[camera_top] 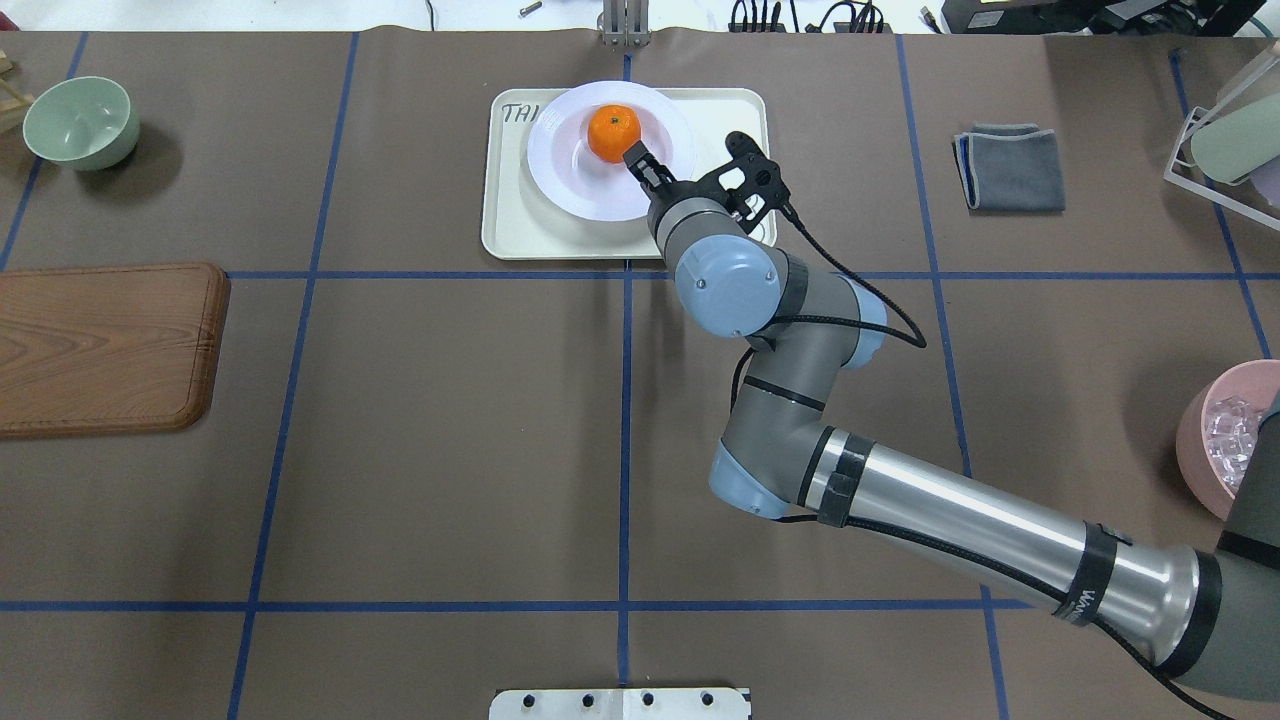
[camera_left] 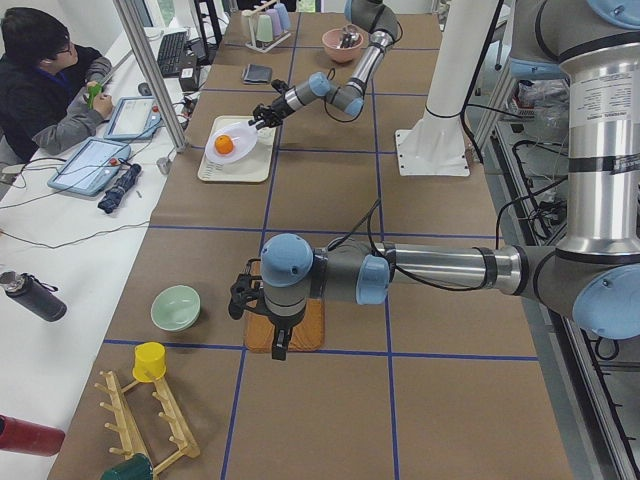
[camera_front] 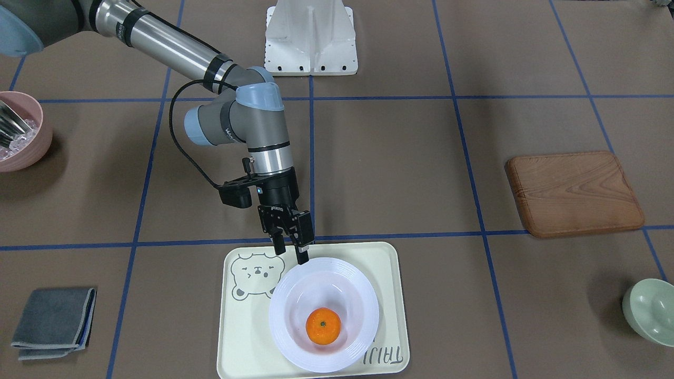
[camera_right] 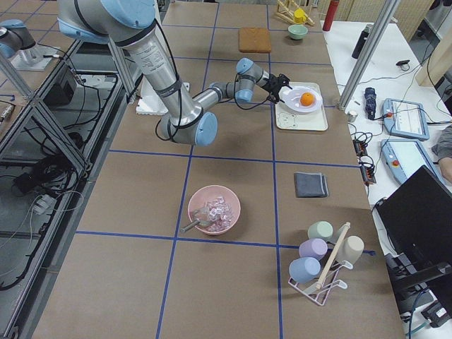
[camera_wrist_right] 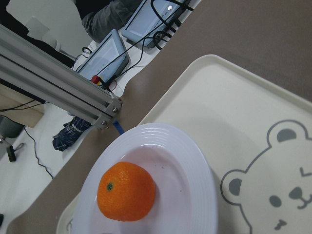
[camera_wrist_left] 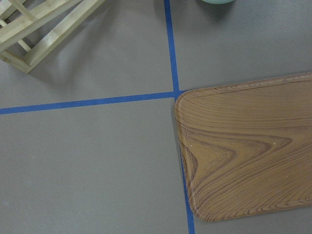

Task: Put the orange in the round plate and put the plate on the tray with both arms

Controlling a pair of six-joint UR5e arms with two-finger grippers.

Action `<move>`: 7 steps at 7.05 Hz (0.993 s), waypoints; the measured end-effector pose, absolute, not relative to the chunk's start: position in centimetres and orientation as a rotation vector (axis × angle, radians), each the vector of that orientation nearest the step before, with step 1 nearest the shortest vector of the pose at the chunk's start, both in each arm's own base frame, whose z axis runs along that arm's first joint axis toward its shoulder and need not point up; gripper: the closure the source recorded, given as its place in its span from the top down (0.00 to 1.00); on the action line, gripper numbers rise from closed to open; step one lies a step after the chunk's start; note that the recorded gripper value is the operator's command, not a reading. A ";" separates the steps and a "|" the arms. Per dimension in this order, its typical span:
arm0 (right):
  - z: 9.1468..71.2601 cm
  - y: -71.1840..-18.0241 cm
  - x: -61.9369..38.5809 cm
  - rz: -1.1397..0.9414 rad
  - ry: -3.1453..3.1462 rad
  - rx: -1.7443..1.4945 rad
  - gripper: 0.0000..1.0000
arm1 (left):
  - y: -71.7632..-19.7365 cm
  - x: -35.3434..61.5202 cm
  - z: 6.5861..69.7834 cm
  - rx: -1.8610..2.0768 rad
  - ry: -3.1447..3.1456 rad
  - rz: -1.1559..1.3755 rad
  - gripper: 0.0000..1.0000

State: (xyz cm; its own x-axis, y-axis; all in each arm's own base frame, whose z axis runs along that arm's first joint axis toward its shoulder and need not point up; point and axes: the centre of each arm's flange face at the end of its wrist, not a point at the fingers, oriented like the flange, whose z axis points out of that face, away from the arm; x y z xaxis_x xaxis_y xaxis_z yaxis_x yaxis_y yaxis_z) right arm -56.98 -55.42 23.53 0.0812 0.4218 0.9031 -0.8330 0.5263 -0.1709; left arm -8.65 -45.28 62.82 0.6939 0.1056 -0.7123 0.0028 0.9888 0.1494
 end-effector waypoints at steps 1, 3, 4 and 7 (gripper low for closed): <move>23.5 -57.0 -54.3 0.844 -1.038 0.422 1.00 | -45.3 -8.7 62.8 0.144 0.802 0.061 0.99; 25.5 -61.0 -45.7 0.558 -0.878 0.351 1.00 | -45.2 -8.6 63.1 0.148 0.800 0.065 0.99; 28.1 -63.3 -39.8 0.416 -0.836 0.321 1.00 | -45.0 -8.6 63.4 0.139 0.801 0.059 0.99; 39.6 -67.4 -19.7 0.081 -0.796 0.289 1.00 | -44.4 -8.4 64.3 0.104 0.820 0.049 0.99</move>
State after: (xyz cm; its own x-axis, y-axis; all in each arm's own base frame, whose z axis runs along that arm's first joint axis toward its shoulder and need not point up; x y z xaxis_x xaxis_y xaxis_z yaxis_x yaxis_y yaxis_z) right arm -19.75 -67.37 39.61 0.6986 -0.0367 0.7146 -0.1796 0.9577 0.2247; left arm -8.43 -44.35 64.25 0.6814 0.0834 -0.7272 -0.0032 0.9938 0.1110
